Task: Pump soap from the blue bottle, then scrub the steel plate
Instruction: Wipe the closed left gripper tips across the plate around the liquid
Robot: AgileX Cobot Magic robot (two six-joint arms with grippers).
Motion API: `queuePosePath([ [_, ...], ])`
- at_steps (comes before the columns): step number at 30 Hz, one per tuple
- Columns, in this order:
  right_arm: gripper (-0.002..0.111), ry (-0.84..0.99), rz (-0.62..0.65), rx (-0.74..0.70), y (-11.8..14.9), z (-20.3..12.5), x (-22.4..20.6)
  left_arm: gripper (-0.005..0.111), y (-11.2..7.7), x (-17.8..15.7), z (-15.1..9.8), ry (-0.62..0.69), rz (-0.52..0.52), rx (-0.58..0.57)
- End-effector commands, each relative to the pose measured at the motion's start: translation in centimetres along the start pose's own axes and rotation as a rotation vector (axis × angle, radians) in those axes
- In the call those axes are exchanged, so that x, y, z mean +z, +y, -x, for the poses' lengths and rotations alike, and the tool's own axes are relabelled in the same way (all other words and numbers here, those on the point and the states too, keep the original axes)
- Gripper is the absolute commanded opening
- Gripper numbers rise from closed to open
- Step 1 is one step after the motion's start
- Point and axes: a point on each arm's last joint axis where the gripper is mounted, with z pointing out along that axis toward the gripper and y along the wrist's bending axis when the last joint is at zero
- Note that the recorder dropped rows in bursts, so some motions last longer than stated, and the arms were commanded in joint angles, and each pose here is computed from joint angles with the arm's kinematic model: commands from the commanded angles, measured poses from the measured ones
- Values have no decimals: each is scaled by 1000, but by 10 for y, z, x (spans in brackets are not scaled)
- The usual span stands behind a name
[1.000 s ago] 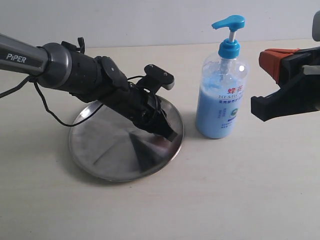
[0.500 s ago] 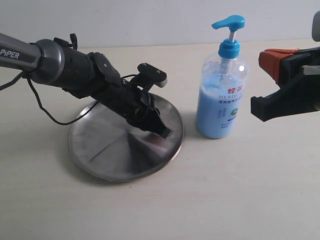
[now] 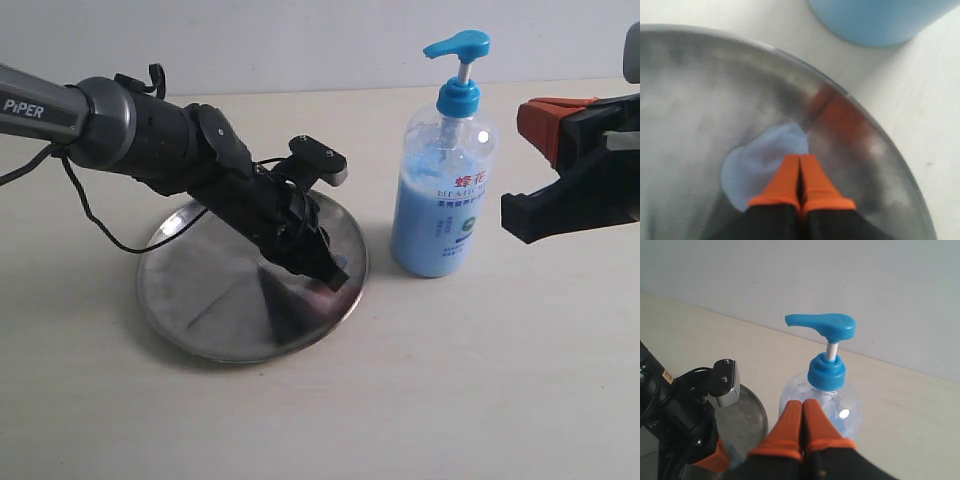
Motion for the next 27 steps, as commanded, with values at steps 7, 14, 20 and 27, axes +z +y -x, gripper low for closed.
queuePosePath([
  [7,0,2,11,-12,1,-1,-1,0,-12,10,4,-30,59,21],
  [14,0,3,12,-12,1,-1,-1,0,2,7,8,-92,135,-14],
  [20,0,3,12,-12,1,-1,-1,0,13,3,6,-98,149,-62],
  [27,0,4,14,-12,1,-1,-1,0,17,2,3,-84,138,-67],
])
